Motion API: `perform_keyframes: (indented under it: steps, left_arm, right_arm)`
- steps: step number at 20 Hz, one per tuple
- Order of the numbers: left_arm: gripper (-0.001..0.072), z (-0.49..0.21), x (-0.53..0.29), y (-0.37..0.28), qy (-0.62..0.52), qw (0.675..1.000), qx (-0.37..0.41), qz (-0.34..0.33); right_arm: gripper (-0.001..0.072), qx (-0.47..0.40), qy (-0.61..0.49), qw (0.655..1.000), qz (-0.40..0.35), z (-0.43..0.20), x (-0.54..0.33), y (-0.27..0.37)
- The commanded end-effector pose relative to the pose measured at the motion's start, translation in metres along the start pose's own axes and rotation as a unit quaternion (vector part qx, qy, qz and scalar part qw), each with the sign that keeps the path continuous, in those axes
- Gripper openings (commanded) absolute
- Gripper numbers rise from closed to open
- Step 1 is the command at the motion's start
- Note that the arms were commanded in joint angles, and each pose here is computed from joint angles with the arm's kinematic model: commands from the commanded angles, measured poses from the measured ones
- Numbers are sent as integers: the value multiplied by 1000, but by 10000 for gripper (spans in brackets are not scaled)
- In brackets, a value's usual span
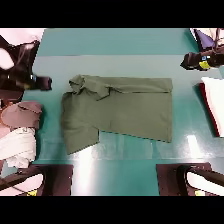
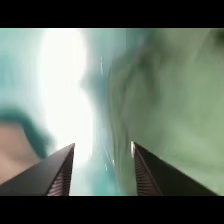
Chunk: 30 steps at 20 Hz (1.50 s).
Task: Fold the shirts.
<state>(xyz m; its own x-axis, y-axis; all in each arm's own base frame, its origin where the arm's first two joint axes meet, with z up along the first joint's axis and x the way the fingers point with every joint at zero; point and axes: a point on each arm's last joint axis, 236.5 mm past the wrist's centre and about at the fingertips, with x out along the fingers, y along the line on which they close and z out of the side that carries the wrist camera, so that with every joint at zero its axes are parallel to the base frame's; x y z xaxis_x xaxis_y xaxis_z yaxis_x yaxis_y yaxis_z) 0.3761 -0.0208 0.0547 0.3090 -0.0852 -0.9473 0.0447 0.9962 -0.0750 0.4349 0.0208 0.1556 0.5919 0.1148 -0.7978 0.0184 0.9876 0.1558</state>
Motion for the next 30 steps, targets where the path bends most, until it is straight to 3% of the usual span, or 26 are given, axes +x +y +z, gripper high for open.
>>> perform_keyframes:
  steps: [1,7,19,20,22,26,30]
  left_arm:
    - [431,-76,25,-17,53,997,-34,-54]
    - [430,-140,78,-32,91,988,-82,-89]
    - [429,-124,95,-27,41,990,-104,-84]
    - [389,-121,95,-29,36,990,-107,-87]
    - [22,-118,95,-30,30,989,-111,-91]
    - [25,-118,92,-32,34,989,-111,-95]
    - [25,-92,65,-35,13,991,-87,-99]
  right_arm:
    - [386,-20,10,1000,10,-11,-19,16]
    - [386,-53,9,998,35,-17,-25,50]
    - [386,-69,29,996,44,-29,-25,64]
    - [386,-70,32,996,44,-30,-25,64]
    - [386,-70,42,996,43,-35,-25,63]
    - [386,-69,97,992,34,-63,-24,54]
    - [386,-35,177,983,12,-142,-6,19]
